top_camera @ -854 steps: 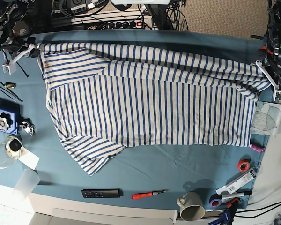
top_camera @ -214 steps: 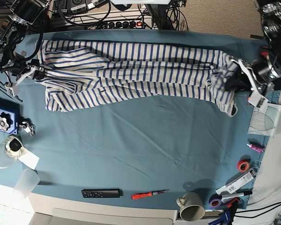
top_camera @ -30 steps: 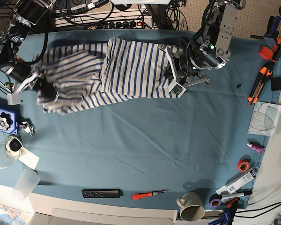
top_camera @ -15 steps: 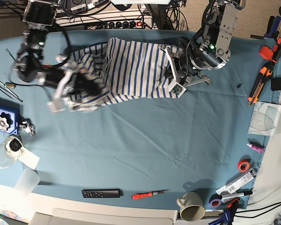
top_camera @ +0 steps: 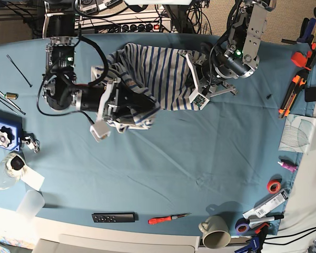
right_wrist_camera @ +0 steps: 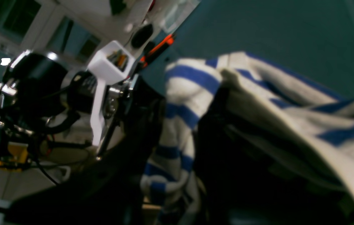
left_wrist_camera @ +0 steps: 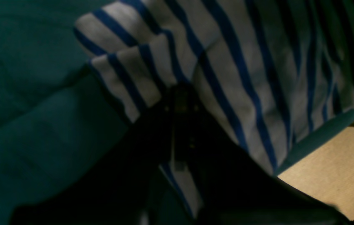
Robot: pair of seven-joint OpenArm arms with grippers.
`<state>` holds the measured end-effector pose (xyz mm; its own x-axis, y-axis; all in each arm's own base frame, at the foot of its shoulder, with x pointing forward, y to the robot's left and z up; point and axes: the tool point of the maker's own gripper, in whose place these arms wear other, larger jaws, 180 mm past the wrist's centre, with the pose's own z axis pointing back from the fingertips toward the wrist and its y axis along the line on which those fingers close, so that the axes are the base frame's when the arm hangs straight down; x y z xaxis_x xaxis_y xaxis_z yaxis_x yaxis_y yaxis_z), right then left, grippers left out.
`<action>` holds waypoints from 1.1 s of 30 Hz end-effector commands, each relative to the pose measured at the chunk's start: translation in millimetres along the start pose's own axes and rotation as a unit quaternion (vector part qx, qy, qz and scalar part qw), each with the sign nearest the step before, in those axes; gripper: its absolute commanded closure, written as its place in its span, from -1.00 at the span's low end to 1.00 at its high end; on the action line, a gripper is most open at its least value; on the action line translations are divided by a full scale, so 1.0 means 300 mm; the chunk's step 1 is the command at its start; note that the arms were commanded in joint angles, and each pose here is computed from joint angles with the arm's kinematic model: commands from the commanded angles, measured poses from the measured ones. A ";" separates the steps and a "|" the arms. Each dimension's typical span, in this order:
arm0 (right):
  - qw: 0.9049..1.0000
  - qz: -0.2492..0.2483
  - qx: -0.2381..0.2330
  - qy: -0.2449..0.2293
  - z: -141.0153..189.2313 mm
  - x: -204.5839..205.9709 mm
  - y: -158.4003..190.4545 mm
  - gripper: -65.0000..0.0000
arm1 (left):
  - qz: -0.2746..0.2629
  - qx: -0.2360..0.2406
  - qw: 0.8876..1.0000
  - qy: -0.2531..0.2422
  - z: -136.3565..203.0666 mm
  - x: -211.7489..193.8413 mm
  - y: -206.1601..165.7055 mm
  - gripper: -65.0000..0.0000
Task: Fold the T-shirt properly
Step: 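Lift the other strip end with the right gripper toward the left gripper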
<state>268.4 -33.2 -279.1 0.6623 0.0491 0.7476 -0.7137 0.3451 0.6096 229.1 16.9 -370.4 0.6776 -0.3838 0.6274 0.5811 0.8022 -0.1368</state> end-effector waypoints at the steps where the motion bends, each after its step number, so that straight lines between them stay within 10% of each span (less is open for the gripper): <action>1: 0.999 0.018 0.020 -0.026 -0.007 0.065 0.034 1.00 | 0.002 0.000 1.000 -0.013 0.013 0.029 -0.003 1.00; 13: 0.999 0.022 0.040 -0.010 -0.047 0.050 0.063 1.00 | -0.006 0.005 0.997 -0.080 0.130 0.113 -0.057 1.00; 24: 0.998 0.044 0.054 -0.005 -0.075 0.091 0.083 1.00 | 0.092 0.145 0.981 -0.088 0.337 0.000 0.158 1.00; 33: 0.987 0.091 0.105 0.078 -0.250 0.026 0.190 1.00 | 0.121 0.151 0.978 -0.078 0.365 -0.059 0.185 1.00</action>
<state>242.5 54.4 -276.6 0.5594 0.2896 0.7767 -0.8273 0.1364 0.5450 196.1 120.4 -314.0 0.7159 -0.1156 0.6886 0.2300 0.9702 -0.0762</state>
